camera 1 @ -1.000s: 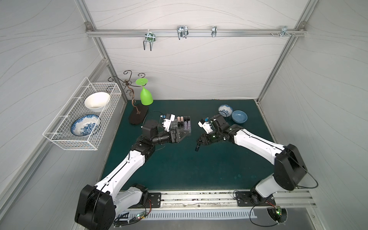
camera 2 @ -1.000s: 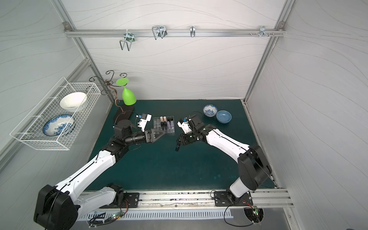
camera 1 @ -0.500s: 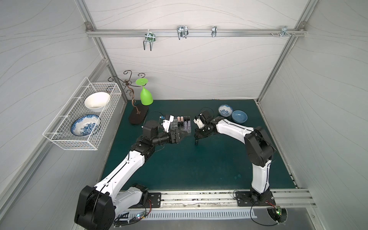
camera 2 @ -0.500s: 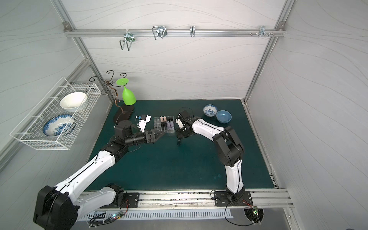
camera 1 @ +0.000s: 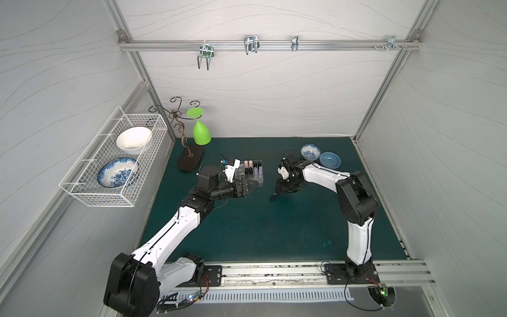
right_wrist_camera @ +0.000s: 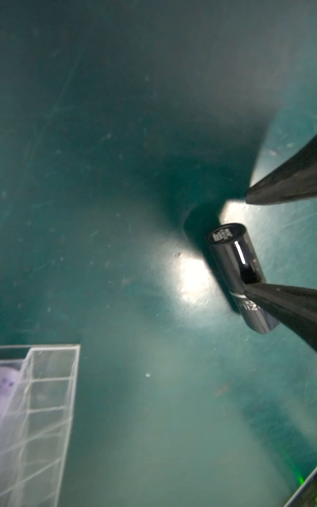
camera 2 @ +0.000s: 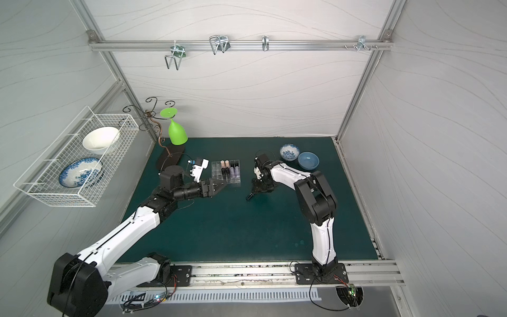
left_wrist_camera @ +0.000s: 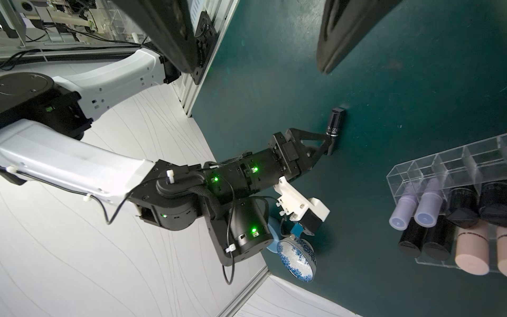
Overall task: Arrange the lipsticks in the organizer
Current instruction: Place the lipstick at the center of the board.
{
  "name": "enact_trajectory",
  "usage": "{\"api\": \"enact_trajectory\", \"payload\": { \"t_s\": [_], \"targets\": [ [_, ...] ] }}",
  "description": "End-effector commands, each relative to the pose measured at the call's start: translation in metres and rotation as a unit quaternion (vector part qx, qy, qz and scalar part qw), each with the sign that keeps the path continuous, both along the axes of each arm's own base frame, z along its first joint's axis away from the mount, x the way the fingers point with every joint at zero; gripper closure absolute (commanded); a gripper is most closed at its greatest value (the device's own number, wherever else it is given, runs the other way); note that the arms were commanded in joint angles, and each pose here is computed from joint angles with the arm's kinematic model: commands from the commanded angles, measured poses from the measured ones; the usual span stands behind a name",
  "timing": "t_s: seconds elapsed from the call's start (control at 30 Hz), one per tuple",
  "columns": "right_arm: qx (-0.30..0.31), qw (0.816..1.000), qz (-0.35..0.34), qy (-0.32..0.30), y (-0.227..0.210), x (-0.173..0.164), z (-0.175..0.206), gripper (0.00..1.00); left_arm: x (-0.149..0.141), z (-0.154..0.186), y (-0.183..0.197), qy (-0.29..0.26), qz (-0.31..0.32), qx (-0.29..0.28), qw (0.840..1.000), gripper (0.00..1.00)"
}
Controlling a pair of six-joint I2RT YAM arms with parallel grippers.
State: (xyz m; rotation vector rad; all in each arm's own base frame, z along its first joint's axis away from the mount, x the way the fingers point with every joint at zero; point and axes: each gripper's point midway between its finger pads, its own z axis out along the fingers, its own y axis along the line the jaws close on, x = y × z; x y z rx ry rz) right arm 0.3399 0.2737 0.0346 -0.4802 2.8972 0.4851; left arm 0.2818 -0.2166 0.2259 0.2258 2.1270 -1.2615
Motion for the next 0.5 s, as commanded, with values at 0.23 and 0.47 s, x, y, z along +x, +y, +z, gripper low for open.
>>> {"api": "enact_trajectory", "payload": {
  "t_s": [0.23,0.47],
  "targets": [
    [-0.147,0.981,0.12,-0.048,-0.039,-0.038,0.029,0.12,0.012,0.012,0.0,-0.024,0.008,0.014,1.0,0.26],
    [-0.201,0.95,0.233,-0.057,-0.015,-0.047,0.001,0.01,0.013,0.008,0.0,-0.02,0.01,0.014,1.0,0.26]
  ]
}}
